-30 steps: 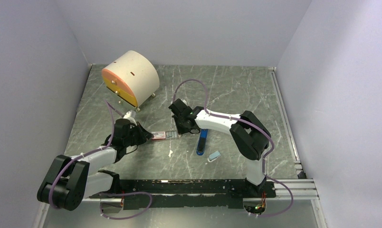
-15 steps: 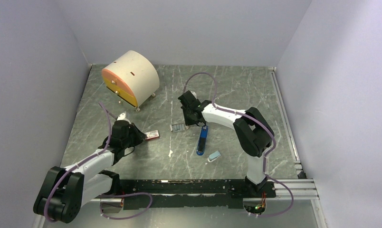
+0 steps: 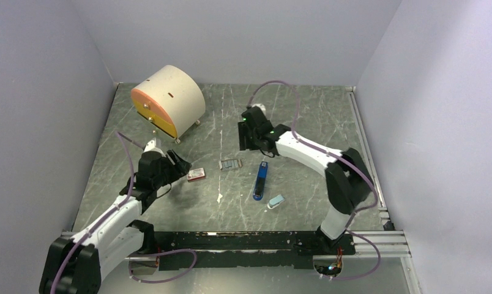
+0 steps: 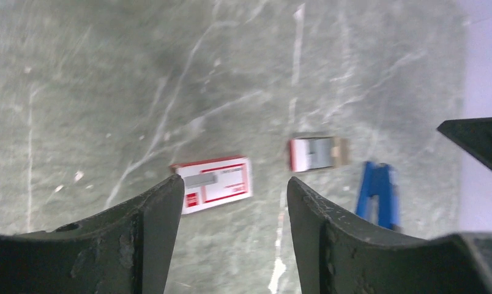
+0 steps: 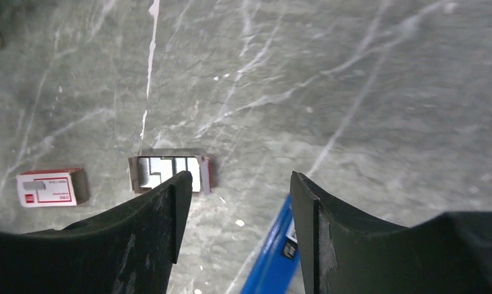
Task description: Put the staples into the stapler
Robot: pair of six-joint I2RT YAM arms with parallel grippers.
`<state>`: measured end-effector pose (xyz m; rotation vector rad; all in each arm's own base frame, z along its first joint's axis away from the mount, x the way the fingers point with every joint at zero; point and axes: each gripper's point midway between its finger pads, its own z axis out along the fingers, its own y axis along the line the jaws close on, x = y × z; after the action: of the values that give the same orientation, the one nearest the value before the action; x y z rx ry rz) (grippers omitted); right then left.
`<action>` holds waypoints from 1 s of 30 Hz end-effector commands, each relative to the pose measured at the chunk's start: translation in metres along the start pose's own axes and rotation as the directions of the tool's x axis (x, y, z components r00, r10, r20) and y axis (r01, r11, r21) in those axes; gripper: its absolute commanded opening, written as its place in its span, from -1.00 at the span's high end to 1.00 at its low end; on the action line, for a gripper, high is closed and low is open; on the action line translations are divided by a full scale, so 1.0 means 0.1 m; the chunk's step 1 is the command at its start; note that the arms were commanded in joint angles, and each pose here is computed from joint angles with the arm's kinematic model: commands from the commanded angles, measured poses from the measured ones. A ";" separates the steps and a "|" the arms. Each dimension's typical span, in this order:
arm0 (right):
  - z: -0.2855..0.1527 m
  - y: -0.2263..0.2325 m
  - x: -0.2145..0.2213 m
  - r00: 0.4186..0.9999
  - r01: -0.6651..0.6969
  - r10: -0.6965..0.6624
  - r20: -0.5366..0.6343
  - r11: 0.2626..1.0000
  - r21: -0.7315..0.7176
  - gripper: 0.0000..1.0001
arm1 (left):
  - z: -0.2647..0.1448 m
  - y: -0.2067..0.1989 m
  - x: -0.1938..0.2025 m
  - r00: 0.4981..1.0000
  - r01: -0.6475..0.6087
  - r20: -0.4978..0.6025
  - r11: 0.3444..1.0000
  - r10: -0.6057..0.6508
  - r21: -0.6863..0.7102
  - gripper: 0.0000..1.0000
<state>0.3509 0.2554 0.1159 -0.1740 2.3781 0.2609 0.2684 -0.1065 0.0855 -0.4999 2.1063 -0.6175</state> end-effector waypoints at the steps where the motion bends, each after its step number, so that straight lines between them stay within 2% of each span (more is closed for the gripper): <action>1: -0.34 -0.34 0.01 0.997 -0.080 0.079 0.028 0.996 0.042 -0.27 | -0.29 -0.42 -0.35 0.997 0.005 0.071 0.992 -0.014 0.125 -0.37; 5: -0.59 -0.48 0.33 0.998 -0.060 0.061 -0.030 0.997 0.039 -0.31 | -0.71 -0.74 -0.54 0.993 -0.006 0.114 0.970 -0.022 0.244 -0.35; 11: -0.85 -0.50 0.69 0.998 -0.059 0.059 0.002 0.998 -0.003 -0.44 | -1.24 -1.09 -0.66 0.991 -0.089 0.126 0.926 0.045 0.366 -0.39; 17: -0.95 -0.36 1.06 0.999 -0.050 0.050 0.004 0.999 0.020 -0.49 | -1.49 -1.08 -0.64 0.987 -0.133 0.134 0.924 0.090 0.359 -0.42; 21: -0.97 -0.38 1.27 0.993 -0.121 0.121 0.000 0.990 0.066 -0.46 | -1.69 -1.04 -0.64 0.986 -0.103 0.162 0.925 0.046 0.366 -0.47; 25: -0.97 -0.37 1.38 0.988 -0.152 0.153 -0.008 0.987 0.060 -0.36 | -1.79 -0.95 -0.57 0.988 -0.061 0.153 0.934 0.007 0.352 -0.67; 30: -0.94 -0.19 1.39 0.992 -0.126 0.125 -0.019 0.992 -0.021 -0.35 | -1.75 -0.88 -0.49 0.990 -0.092 0.130 0.941 0.051 0.327 -0.83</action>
<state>0.1879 0.1933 0.0786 -0.0636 2.4479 0.2704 0.1660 -0.1088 0.2664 -0.2623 1.7886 -0.8893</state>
